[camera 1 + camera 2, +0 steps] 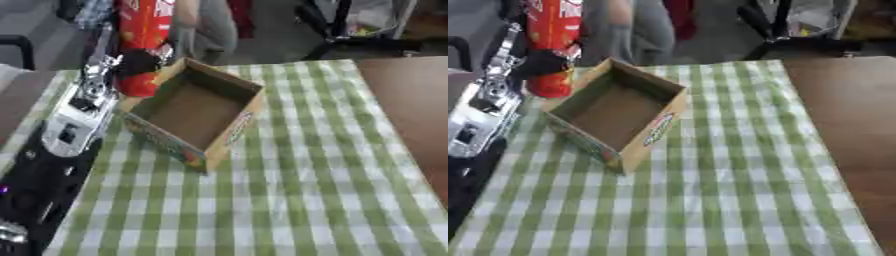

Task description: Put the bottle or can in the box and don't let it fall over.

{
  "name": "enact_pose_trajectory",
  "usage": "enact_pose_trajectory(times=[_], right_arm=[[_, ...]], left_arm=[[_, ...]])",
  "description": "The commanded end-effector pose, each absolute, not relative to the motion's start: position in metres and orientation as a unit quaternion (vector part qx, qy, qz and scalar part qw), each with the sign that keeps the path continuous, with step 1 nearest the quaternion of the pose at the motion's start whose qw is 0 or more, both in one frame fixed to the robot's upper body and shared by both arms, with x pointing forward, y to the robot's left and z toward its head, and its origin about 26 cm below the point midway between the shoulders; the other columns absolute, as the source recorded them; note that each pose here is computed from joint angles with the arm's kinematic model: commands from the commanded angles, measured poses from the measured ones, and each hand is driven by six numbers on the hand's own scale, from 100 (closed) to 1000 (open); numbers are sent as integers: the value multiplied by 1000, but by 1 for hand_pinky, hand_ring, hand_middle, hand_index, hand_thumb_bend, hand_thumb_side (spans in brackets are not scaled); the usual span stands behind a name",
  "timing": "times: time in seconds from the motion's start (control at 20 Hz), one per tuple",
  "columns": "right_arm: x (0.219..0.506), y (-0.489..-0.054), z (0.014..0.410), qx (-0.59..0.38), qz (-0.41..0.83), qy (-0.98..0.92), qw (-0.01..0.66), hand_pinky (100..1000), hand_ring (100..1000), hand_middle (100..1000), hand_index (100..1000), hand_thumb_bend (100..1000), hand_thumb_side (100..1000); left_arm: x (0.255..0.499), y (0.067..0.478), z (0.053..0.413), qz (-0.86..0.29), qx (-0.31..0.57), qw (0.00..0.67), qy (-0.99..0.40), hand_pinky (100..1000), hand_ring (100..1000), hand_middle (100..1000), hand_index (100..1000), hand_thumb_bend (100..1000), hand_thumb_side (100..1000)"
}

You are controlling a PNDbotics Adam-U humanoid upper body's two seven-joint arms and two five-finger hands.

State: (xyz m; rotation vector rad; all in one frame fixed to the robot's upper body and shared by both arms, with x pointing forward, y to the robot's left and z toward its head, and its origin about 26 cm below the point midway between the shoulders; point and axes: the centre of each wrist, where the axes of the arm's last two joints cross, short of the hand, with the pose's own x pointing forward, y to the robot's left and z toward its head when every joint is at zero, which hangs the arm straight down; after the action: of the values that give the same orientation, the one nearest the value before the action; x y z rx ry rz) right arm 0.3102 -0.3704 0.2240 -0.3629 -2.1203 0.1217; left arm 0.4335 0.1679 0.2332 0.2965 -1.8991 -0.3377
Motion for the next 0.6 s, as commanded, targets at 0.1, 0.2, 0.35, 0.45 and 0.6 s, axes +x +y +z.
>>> enact_pose_trajectory(times=[0.1,0.2,0.35,0.45,0.6], right_arm=[[310,-366,237,-143,60,-877,455,875,849,801,924,100,530],[311,-365,238,-140,61,-878,453,875,849,800,925,100,531],[311,-364,239,-139,60,-879,452,875,849,800,924,100,531],[311,-363,239,-137,60,-880,451,876,849,800,925,100,531],[312,-362,240,-135,61,-880,450,876,848,800,925,100,532]], left_arm=[[438,144,239,-136,92,537,-827,661,416,414,408,100,100],[441,137,233,-135,82,530,-833,664,428,424,421,100,100],[445,133,224,-135,73,522,-839,664,428,423,421,100,100],[447,132,221,-132,68,516,-843,668,433,428,426,100,124],[449,129,216,-134,65,507,-849,724,579,558,538,156,242]])
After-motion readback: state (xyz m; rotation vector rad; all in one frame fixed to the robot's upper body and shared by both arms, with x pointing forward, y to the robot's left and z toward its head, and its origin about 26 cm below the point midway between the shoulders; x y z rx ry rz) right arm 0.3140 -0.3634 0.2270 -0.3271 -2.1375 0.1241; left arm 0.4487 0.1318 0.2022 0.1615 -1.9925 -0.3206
